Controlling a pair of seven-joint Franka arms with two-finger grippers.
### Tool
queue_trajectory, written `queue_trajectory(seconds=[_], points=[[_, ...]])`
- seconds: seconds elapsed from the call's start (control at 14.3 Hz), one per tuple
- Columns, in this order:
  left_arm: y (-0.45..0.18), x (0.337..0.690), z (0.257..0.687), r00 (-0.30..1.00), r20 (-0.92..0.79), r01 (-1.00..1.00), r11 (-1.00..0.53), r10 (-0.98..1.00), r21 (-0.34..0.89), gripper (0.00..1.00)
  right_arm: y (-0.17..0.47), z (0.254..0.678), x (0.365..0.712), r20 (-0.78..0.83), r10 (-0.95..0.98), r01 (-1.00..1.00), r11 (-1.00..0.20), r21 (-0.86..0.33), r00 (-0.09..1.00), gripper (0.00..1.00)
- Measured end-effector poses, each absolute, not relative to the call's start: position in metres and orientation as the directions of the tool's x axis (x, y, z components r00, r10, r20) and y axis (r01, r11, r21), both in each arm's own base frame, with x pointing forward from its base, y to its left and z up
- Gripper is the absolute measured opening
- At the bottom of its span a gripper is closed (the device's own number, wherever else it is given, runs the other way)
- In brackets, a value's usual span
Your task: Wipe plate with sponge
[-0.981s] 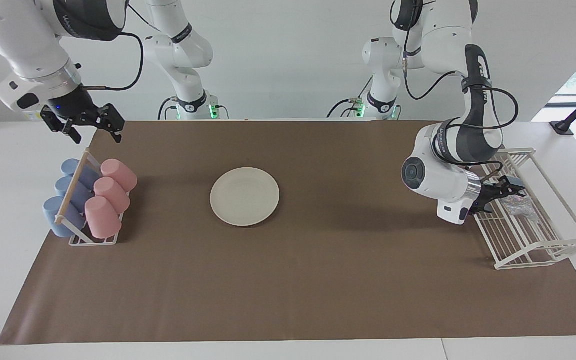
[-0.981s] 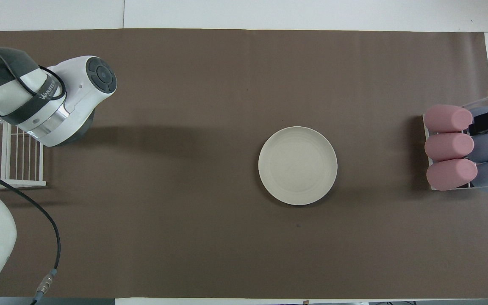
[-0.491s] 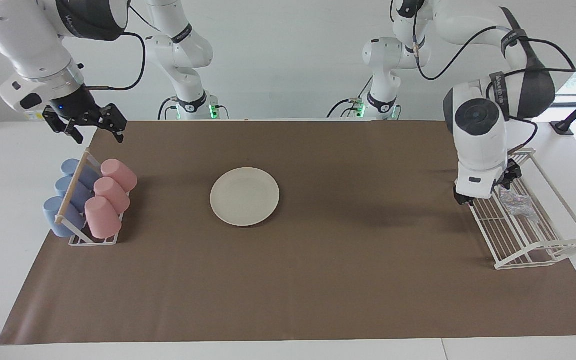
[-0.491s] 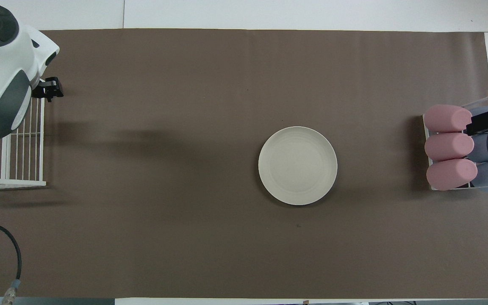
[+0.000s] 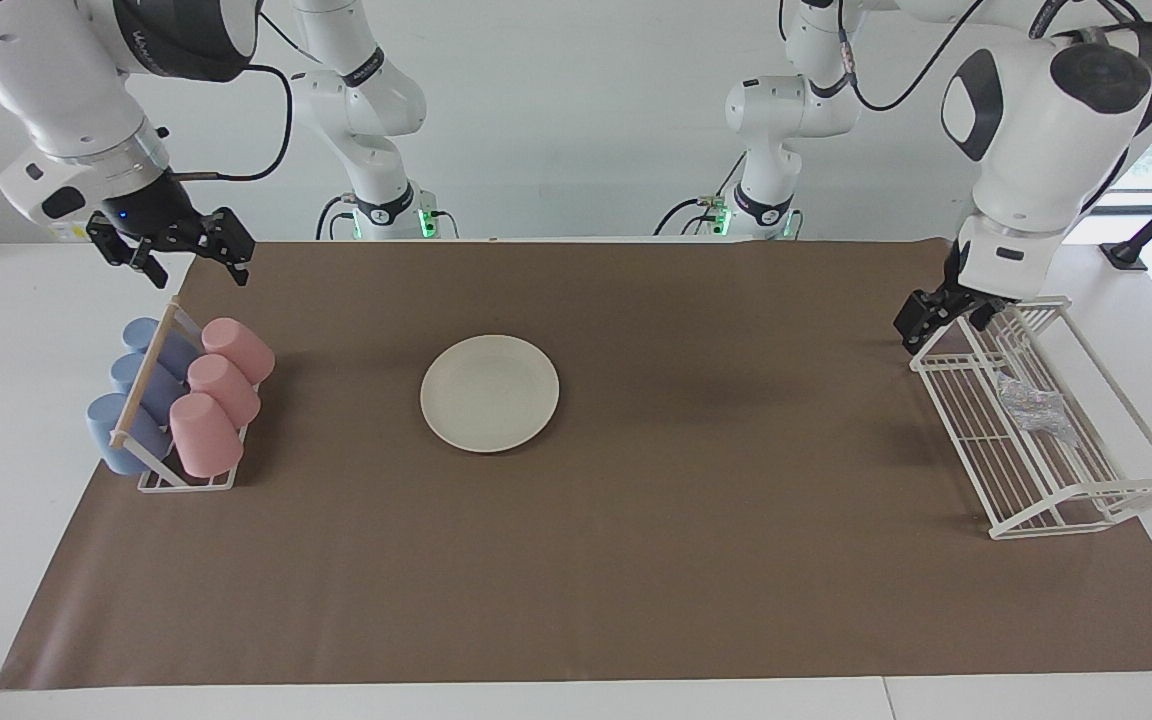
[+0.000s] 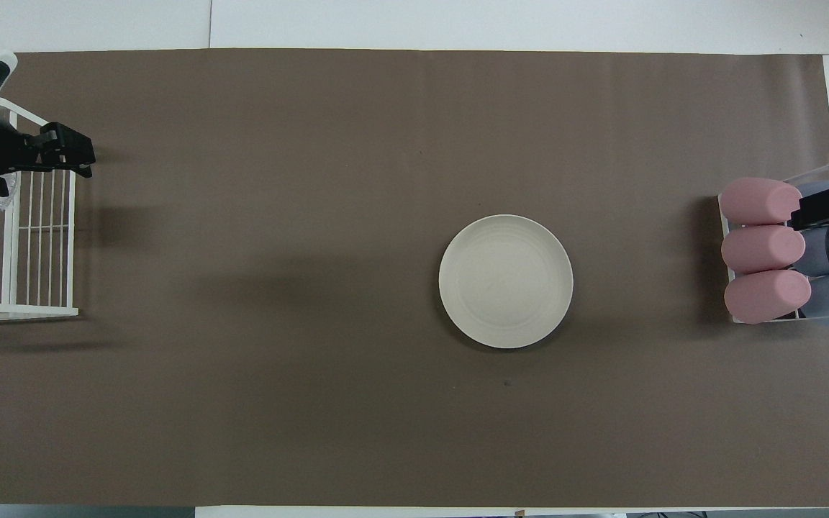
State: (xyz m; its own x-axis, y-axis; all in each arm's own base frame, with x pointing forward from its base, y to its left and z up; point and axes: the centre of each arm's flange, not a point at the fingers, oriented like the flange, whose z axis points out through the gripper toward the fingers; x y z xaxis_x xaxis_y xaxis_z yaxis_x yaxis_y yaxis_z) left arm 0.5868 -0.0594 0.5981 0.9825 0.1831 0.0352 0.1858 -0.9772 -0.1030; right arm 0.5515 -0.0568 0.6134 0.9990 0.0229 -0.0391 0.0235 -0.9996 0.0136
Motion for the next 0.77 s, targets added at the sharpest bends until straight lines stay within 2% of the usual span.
queue_trajectory(seconds=[0.35,0.77], points=[[-0.062,0.545,0.629,0.986,-0.081,0.145,-0.989,0.146,-0.011,1.00,-0.057,0.613,0.552,-0.039,0.023,0.024,-1.000,0.014,0.999,1.00],[-0.064,0.530,0.595,0.990,-0.102,0.103,-0.995,0.101,0.016,1.00,-0.049,0.613,0.552,-0.039,0.037,0.038,-0.999,0.014,0.999,1.00]])
